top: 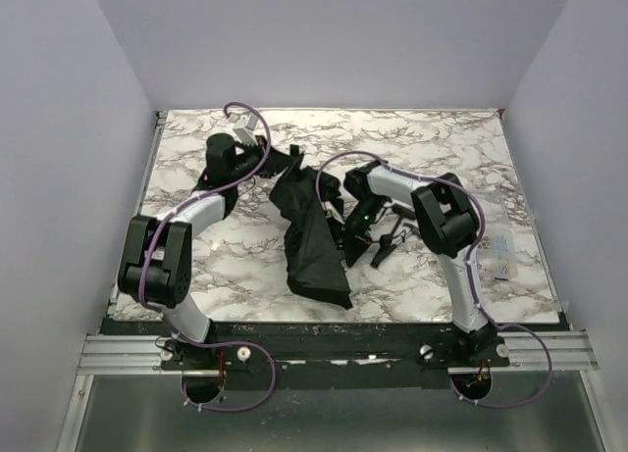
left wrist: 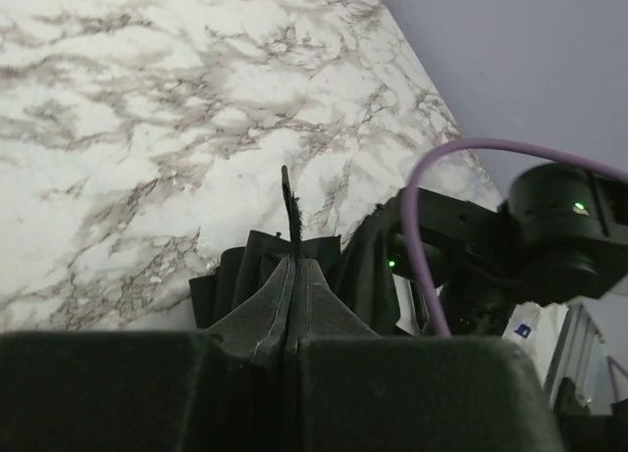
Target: Put away the umbrella
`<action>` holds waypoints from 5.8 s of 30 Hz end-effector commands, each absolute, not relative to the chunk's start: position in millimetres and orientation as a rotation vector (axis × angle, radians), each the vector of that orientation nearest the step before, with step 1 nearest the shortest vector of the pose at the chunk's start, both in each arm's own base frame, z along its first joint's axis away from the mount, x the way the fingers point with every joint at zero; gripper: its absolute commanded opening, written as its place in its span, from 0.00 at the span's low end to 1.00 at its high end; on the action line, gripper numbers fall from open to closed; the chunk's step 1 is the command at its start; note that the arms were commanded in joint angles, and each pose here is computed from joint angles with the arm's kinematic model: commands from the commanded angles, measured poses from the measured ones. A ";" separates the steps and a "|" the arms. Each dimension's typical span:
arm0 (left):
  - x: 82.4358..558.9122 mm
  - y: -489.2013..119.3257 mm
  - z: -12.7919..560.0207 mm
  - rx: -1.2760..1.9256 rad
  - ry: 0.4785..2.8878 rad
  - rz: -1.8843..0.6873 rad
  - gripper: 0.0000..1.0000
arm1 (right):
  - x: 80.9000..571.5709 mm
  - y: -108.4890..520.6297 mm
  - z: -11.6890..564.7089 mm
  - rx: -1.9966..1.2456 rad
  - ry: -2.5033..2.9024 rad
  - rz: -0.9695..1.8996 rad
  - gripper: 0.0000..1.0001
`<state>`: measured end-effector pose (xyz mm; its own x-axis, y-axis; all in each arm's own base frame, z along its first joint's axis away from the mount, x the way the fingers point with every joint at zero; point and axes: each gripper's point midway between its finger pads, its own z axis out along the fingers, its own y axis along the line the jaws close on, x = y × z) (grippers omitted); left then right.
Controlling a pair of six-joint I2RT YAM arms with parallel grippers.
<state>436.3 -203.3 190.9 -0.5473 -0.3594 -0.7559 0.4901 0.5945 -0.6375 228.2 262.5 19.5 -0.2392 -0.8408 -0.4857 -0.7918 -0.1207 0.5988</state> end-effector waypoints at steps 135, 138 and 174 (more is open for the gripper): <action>261.2 -289.4 32.9 0.061 2.703 -1.093 0.43 | 241.9 291.2 28.4 2.702 -1.902 -0.960 0.42; 288.9 -285.1 68.4 0.038 2.594 -1.072 0.49 | 222.6 282.2 41.8 2.673 -1.872 -1.018 0.48; 408.0 -193.3 68.2 0.188 2.699 -0.380 0.09 | 203.2 279.6 17.3 2.906 -1.864 -0.617 0.19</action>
